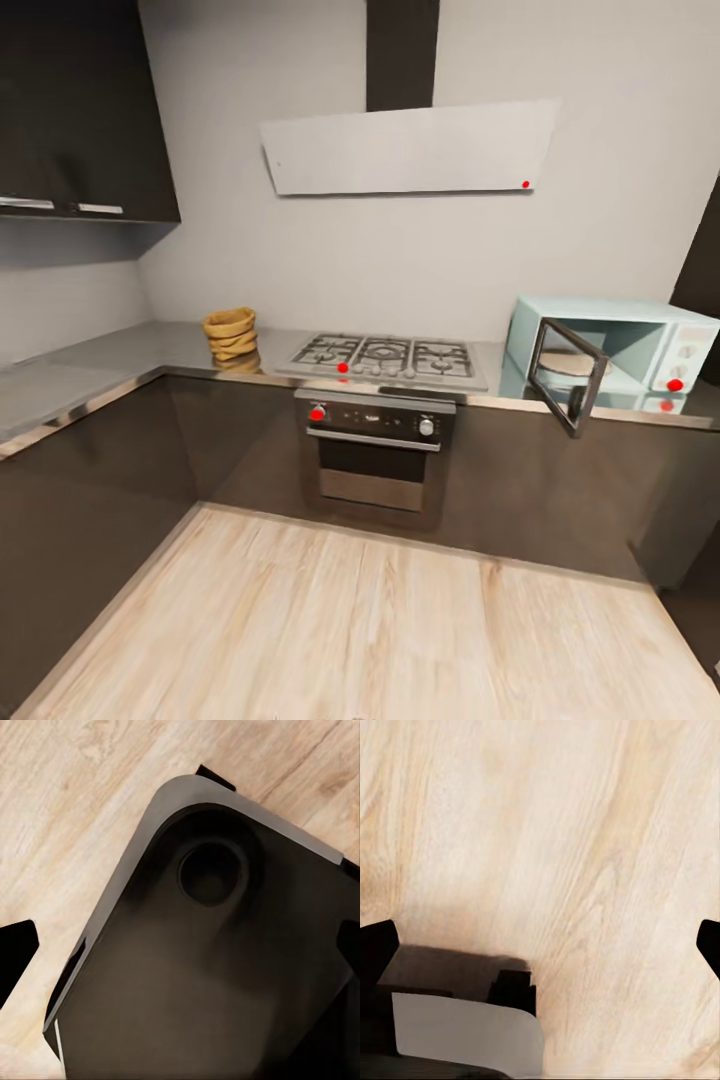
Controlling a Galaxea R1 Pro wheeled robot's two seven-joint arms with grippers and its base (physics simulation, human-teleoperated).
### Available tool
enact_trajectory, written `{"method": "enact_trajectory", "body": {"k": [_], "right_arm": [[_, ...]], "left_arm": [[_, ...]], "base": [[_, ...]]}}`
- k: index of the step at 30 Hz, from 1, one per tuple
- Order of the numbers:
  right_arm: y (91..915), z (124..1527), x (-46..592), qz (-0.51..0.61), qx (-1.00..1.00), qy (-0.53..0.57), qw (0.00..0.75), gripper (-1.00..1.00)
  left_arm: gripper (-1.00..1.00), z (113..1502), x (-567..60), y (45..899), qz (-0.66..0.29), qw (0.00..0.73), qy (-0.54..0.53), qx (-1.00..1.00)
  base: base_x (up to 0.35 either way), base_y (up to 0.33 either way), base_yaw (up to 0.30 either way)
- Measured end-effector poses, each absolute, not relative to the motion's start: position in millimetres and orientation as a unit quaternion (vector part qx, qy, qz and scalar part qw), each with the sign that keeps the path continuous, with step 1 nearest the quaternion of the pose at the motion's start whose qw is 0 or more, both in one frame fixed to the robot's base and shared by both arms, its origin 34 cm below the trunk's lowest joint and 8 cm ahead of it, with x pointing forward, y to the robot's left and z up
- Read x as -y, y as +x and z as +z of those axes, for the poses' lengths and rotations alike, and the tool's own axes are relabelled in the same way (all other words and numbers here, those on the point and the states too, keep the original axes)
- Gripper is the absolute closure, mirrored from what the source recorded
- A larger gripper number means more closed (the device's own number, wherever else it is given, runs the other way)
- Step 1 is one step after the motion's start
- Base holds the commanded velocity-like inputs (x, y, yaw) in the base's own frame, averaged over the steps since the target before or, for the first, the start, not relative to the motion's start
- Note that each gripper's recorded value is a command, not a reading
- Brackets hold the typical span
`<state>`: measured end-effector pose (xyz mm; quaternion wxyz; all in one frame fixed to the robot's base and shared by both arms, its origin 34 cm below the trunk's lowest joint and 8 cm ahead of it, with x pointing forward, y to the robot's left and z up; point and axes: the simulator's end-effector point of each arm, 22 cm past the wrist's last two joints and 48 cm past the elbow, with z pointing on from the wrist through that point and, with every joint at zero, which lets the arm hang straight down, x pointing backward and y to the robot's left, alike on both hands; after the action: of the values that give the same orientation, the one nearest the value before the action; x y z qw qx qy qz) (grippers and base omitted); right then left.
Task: In the kitchen, take the popcorn bag from the countertop, put it into the microwave, and heat it until the popcorn is cooked so the cooked popcorn ends up inside the bag.
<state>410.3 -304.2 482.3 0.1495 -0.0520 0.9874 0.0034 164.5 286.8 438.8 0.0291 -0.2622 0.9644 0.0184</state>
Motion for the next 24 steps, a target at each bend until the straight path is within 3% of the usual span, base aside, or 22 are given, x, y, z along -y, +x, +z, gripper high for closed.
{"method": "enact_trajectory", "body": {"k": [12, 24], "right_arm": [[386.5, 474.7, 307.9, -0.007, -0.99, -0.035, 0.133, -1.0], [386.6, 474.8, 304.7, -0.003, -0.99, -0.04, 0.133, -1.0]], "left_arm": [[-1.0, 439.0, -287.7, 164.7, 0.019, 0.03, -0.263, -0.964], [-1.0, 439.0, -288.8, 163.2, 0.02, 0.027, -0.265, -0.964]], "base": [[0.047, 0.065, 0.286], [0.318, 0.0, 0.011]]}}
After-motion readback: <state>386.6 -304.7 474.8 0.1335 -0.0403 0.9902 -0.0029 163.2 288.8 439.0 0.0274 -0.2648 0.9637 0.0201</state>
